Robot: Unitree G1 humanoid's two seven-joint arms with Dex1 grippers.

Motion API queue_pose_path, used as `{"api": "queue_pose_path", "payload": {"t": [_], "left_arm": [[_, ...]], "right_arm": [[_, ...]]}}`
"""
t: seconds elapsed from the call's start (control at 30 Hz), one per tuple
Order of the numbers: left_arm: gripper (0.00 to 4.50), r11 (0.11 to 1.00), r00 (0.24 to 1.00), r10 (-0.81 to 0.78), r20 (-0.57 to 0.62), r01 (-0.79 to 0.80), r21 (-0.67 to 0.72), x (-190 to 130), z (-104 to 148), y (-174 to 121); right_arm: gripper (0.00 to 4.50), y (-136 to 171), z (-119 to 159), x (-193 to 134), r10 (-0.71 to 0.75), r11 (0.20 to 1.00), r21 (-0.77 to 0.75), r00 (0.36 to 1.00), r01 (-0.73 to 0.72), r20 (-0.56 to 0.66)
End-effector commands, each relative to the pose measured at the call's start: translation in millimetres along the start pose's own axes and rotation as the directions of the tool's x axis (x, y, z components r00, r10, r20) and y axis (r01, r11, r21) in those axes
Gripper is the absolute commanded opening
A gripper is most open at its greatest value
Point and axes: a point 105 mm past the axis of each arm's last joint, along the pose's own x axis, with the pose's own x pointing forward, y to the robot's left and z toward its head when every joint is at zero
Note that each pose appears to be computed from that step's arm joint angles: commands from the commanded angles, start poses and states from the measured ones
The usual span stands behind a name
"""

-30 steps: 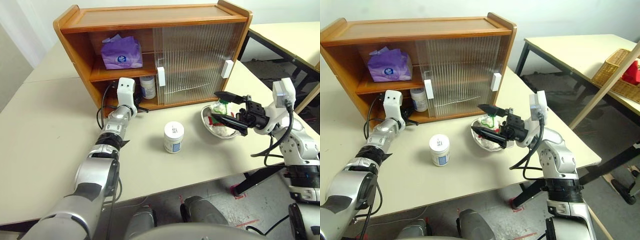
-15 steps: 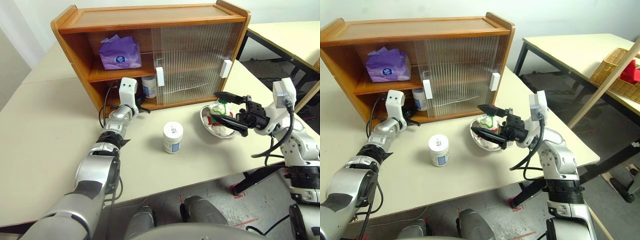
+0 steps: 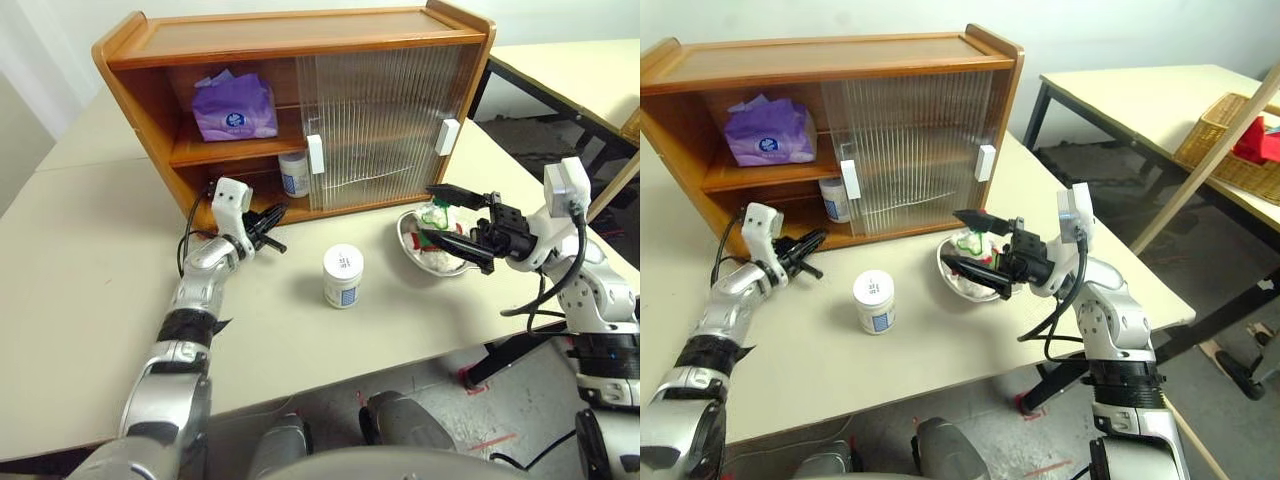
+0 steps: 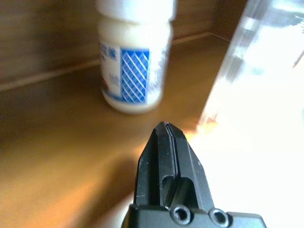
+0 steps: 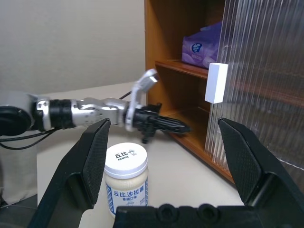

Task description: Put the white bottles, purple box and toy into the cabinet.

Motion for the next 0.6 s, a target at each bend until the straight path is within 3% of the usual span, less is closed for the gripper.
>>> {"api": "queue_pose_path", "payload": {"t": [0.03,0.2,0.4,0.6], "left_arm": [[0.63,0.995,0.995,-0.096,0.032,0.095,0.022,-11.7,9.1,-8.4],[2.3,0.96,0.96,-0.278,0.028,0.278,0.022,-38.5,7.1,-20.1],[4.38,0.888,0.885,-0.458,-0.083,0.46,0.0,-61.5,-8.8,-31.7],[4.48,0.808,0.803,-0.582,-0.13,0.589,0.016,-61.9,-12.5,-57.2]], "right_arm": [[4.5,0.6,-0.4,0.6,0.01,1.0,0.01,1.0,-0.01,0.008],[4.5,2.7,1.1,4.5,0.054,0.999,0.004,0.998,-0.054,0.011],[4.5,3.8,0.5,8.1,0.123,0.992,0.006,0.992,-0.123,-0.014],[4.5,0.6,-0.1,9.2,0.127,0.992,0.006,0.992,-0.127,-0.02]]}}
